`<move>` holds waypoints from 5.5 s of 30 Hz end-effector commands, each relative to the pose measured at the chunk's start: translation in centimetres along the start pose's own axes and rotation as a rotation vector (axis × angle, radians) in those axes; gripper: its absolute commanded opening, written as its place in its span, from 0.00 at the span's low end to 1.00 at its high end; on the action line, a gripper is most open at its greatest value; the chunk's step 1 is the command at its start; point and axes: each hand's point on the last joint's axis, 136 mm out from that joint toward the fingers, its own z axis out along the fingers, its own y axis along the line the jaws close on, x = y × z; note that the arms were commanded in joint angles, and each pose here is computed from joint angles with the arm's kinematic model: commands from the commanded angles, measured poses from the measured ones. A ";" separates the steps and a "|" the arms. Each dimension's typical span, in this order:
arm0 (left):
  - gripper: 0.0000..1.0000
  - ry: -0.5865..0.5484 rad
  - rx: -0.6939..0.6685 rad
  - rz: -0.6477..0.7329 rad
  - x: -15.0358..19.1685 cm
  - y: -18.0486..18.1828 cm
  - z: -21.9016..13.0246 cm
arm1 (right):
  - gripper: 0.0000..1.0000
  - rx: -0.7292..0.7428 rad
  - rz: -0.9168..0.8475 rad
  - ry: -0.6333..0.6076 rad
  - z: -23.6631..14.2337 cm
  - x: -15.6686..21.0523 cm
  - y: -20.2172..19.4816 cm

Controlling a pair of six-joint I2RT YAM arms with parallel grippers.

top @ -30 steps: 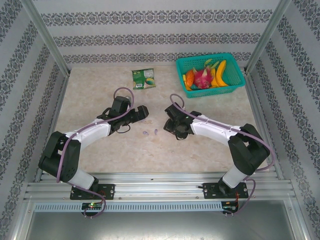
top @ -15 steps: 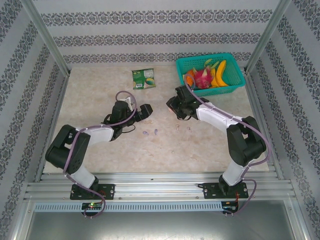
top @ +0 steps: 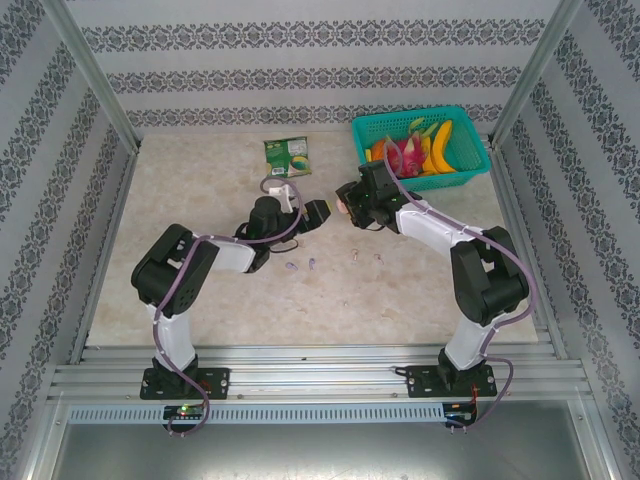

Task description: Insert the wireless bluetooth earbuds into the charging case

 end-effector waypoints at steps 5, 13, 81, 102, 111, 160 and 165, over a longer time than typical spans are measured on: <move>0.67 0.011 0.094 0.047 -0.2 -2.1 2.7 | 0.48 -0.052 0.055 0.011 0.2 -0.5 1.5; 0.59 0.042 0.111 0.054 0.8 -2.2 4.4 | 0.48 -0.053 0.067 0.017 0.3 -0.6 1.3; 0.10 0.141 0.227 0.083 -0.4 -5.8 2.6 | 0.85 -0.197 -0.338 -0.062 -9.5 -5.0 -0.4; 0.09 0.342 0.320 0.126 -0.6 -8.8 -0.1 | 0.80 -0.473 -0.734 0.071 -10.0 1.3 -0.1; 0.08 0.345 0.341 0.129 -0.5 -9.6 -0.2 | 0.78 -0.459 -0.723 0.065 -8.5 1.0 0.8; 0.02 0.329 0.431 0.095 0.0 -11.6 0.1 | 0.45 -0.601 -0.630 0.093 -10.6 0.1 2.1; 0.02 0.330 0.437 0.092 0.1 -11.8 0.4 | 0.42 -0.599 -0.627 0.103 -10.0 0.2 2.2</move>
